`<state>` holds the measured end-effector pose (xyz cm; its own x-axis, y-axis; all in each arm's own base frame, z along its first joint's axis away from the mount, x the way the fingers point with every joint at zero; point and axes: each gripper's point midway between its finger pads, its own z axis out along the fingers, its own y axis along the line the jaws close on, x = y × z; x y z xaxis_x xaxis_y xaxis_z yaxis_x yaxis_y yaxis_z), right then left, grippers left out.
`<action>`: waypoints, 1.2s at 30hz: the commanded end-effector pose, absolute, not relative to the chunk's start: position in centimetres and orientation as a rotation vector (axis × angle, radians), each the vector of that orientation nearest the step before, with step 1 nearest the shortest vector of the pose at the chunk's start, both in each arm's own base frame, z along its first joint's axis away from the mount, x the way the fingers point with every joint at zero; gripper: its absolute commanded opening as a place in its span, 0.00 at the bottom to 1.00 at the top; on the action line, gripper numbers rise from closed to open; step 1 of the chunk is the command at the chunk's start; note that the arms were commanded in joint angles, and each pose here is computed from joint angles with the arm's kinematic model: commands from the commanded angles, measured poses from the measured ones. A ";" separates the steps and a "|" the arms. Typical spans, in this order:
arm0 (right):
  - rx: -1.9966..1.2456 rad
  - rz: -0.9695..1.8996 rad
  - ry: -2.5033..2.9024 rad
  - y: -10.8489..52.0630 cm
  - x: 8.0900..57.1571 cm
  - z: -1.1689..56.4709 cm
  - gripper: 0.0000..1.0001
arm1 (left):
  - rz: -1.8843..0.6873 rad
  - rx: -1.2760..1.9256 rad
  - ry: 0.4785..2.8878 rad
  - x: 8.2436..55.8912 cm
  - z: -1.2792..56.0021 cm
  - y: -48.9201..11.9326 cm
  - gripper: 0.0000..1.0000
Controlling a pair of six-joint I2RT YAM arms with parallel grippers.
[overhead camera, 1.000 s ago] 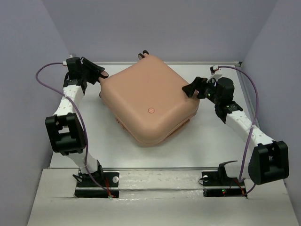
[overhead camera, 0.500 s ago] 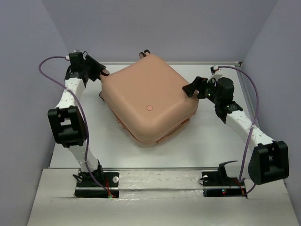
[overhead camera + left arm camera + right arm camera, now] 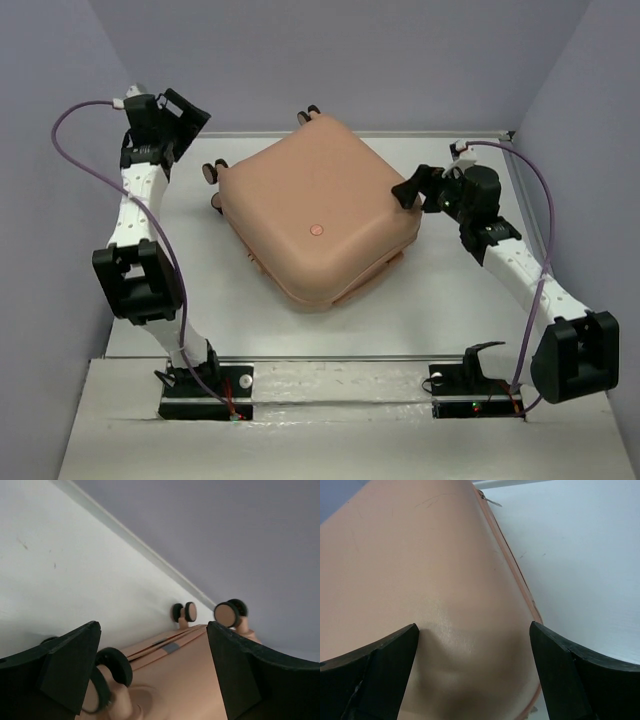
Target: Pack the luggage
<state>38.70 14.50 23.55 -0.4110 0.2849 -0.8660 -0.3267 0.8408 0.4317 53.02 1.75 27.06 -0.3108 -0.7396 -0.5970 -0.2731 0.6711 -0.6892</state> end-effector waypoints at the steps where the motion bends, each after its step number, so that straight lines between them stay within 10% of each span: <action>1: -0.048 0.581 1.901 13.1 36.6 24.3 0.97 | -0.598 -0.595 1.495 47.1 44.4 1.1 0.99; 6: -0.011 0.543 1.846 11.9 35.0 25.9 0.97 | -0.664 -0.356 1.483 38.5 45.9 -8.6 0.98; 9: 0.042 0.511 1.811 10.7 33.5 26.1 0.91 | -0.819 -0.145 1.533 31.7 43.1 -18.1 0.80; 12: 0.166 0.428 1.823 8.2 31.7 23.9 0.49 | -0.934 0.038 1.614 24.5 39.3 -25.4 0.61; 18: 0.237 0.480 1.854 7.6 29.3 19.4 0.29 | -1.048 0.258 1.770 12.9 30.8 -33.8 0.52; 36: -0.086 0.765 1.739 10.0 31.2 15.2 0.49 | -0.818 0.423 1.989 9.8 12.9 -36.9 0.49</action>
